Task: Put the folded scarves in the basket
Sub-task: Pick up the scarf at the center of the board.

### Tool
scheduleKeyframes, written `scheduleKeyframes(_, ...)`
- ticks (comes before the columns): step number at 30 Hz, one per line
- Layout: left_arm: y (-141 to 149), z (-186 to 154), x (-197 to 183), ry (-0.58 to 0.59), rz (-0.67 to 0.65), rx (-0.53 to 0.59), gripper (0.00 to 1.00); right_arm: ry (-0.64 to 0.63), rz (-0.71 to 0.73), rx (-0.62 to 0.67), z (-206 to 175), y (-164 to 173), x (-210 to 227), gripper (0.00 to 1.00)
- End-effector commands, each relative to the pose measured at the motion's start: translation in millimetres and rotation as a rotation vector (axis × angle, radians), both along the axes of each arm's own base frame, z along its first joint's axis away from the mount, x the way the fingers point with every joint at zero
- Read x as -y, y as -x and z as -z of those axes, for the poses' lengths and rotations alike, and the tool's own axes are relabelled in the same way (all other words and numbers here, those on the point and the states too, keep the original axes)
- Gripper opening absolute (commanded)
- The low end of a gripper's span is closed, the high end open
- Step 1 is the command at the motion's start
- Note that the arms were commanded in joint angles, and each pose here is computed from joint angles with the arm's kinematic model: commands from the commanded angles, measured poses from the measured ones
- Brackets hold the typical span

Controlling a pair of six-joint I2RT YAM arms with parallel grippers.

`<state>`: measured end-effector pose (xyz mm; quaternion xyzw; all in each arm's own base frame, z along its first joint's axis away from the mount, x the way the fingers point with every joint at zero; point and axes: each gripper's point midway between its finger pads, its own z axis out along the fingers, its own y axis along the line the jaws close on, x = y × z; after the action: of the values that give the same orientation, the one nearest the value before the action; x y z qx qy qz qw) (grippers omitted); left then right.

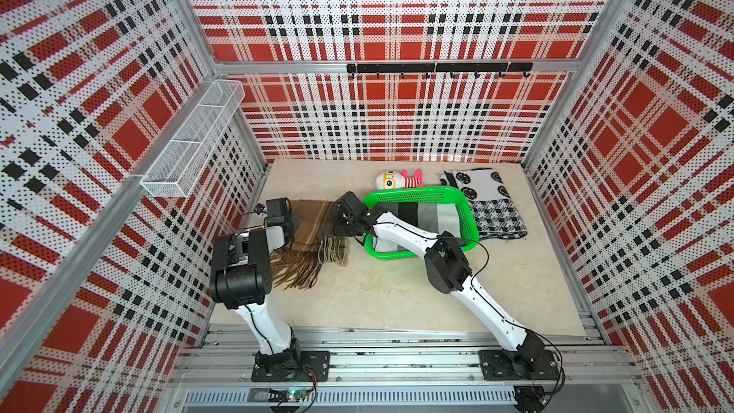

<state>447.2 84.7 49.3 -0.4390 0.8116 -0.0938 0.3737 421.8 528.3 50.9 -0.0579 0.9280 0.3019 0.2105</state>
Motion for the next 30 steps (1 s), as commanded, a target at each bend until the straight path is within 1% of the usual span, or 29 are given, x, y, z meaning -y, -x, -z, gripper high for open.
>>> scheduleKeyframes(1,0,-31,8,-0.052,0.016,0.025,0.0,-0.036,-0.023,0.084,-59,4,-1,0.0)
scheduleKeyframes(8,5,-69,17,-0.078,0.019,0.086,0.0,-0.049,-0.049,0.123,-95,9,2,0.0)
scheduleKeyframes(15,9,-93,18,-0.083,0.011,0.126,0.0,-0.072,-0.072,0.125,-112,16,1,0.0)
scheduleKeyframes(18,10,-107,22,-0.084,0.022,0.153,0.0,-0.074,-0.064,0.153,-130,18,4,0.0)
scheduleKeyframes(19,11,-111,26,-0.085,0.031,0.16,0.0,-0.05,-0.059,0.145,-124,20,10,0.0)
scheduleKeyframes(24,15,-129,57,-0.087,0.106,0.18,0.0,-0.012,-0.053,0.171,-144,27,28,0.0)
scheduleKeyframes(30,22,-155,109,-0.066,0.209,0.222,0.0,0.073,-0.049,0.17,-146,37,64,0.0)
